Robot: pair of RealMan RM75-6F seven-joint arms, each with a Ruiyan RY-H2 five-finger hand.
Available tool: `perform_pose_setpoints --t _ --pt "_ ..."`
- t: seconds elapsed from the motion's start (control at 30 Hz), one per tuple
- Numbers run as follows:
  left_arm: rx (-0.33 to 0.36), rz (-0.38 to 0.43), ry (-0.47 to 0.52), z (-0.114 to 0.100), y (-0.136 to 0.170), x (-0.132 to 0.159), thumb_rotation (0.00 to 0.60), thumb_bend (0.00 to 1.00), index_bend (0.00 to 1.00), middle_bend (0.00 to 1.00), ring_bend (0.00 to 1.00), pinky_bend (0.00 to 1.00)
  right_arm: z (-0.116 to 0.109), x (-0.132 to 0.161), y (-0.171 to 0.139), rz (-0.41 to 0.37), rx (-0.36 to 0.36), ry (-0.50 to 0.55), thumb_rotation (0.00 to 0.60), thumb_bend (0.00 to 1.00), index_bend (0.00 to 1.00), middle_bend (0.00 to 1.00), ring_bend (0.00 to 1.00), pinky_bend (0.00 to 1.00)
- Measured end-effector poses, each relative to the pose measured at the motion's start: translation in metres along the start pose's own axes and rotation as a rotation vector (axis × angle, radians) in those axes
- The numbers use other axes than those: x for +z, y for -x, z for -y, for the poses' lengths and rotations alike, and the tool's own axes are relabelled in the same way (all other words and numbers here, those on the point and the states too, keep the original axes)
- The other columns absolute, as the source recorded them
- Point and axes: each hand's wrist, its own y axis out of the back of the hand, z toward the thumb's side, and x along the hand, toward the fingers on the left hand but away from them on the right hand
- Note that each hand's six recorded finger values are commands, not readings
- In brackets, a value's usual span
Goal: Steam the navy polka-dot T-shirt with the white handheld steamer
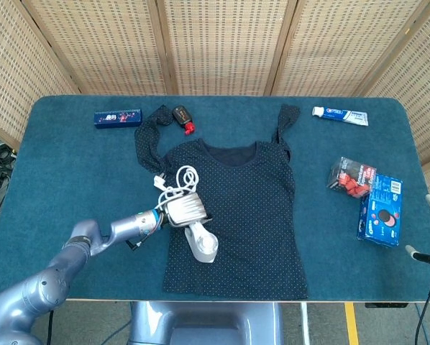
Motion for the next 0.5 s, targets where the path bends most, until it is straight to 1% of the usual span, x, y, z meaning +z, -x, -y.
perform_pose_setpoints --t 0.07,0.13,0.33,0.5 --pt "0.004 -0.017 0.000 0.000 0.003 -0.006 0.600 0.92 1.00 0.95 0.87 1.00 0.000 0.000 0.000 0.000 0.000 -0.001 0.600 0.00 0.05 0.00 0.00 0.00" --pt "0.009 -0.015 0.002 -0.001 0.005 -0.006 0.600 0.92 1.00 0.95 0.87 1.00 0.000 0.000 0.000 0.000 0.001 -0.001 0.600 0.00 0.05 0.00 0.00 0.00" --pt "0.015 0.026 0.010 0.000 0.006 0.004 0.600 0.92 1.00 0.95 0.87 1.00 0.000 0.000 0.000 0.002 -0.001 0.000 0.600 0.00 0.05 0.00 0.00 0.00" --pt "0.024 0.071 0.032 0.003 0.004 0.020 0.600 0.92 1.00 0.96 0.87 1.00 -0.001 0.000 0.000 0.003 -0.003 0.001 0.600 0.00 0.05 0.00 0.00 0.00"
